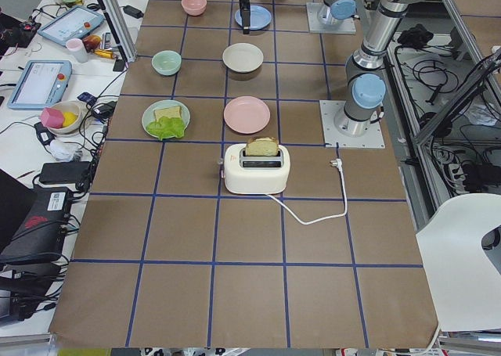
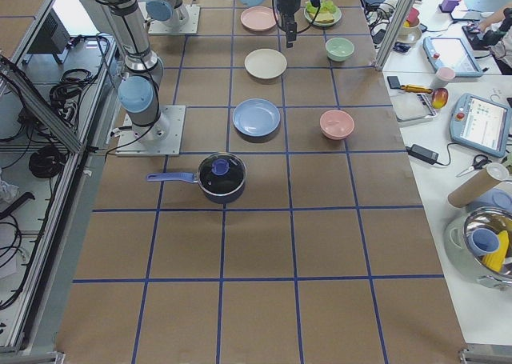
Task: Stack three plates with pink and blue
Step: 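Move the left gripper toward the pink plate while the right approaches the blue plate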
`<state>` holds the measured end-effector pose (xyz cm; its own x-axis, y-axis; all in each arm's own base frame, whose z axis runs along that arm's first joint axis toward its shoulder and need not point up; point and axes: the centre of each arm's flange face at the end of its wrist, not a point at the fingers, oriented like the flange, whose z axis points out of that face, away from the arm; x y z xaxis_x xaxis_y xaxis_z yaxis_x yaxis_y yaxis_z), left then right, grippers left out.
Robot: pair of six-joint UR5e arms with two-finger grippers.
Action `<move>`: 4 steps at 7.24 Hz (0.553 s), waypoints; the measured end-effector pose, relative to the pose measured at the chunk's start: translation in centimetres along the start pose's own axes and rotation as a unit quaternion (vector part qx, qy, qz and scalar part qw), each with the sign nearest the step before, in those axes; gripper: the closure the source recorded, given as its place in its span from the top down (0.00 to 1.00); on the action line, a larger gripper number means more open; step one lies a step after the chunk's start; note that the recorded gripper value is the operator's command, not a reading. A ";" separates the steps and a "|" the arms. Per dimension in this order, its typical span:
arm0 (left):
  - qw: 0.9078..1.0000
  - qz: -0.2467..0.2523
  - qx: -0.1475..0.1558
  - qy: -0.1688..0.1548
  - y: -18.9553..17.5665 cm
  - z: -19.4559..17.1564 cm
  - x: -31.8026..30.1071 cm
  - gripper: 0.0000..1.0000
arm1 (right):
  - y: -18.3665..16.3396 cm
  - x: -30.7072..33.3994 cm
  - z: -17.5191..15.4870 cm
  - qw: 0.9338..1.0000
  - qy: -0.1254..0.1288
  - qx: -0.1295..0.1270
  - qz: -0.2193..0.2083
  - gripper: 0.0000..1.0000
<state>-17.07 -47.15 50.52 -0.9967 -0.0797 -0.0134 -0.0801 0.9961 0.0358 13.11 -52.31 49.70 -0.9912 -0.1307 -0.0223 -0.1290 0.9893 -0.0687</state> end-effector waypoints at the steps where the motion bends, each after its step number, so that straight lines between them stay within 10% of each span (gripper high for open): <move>1: 1.000 0.000 -0.003 0.000 -0.1 0.4 0.0 1.00 | 0.0 0.1 0.1 1.000 0.000 -0.001 0.001 1.00; 4: 1.000 0.000 -0.011 0.000 0.6 1.7 -0.1 1.00 | 0.0 0.2 0.2 1.000 0.000 -0.001 0.002 1.00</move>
<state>-17.05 -46.52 48.82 -0.9968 -0.0792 -0.0139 -0.0799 0.9952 0.0573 12.96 -52.34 49.54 -0.9918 -0.1259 -0.0233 -0.1242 0.9901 -0.0662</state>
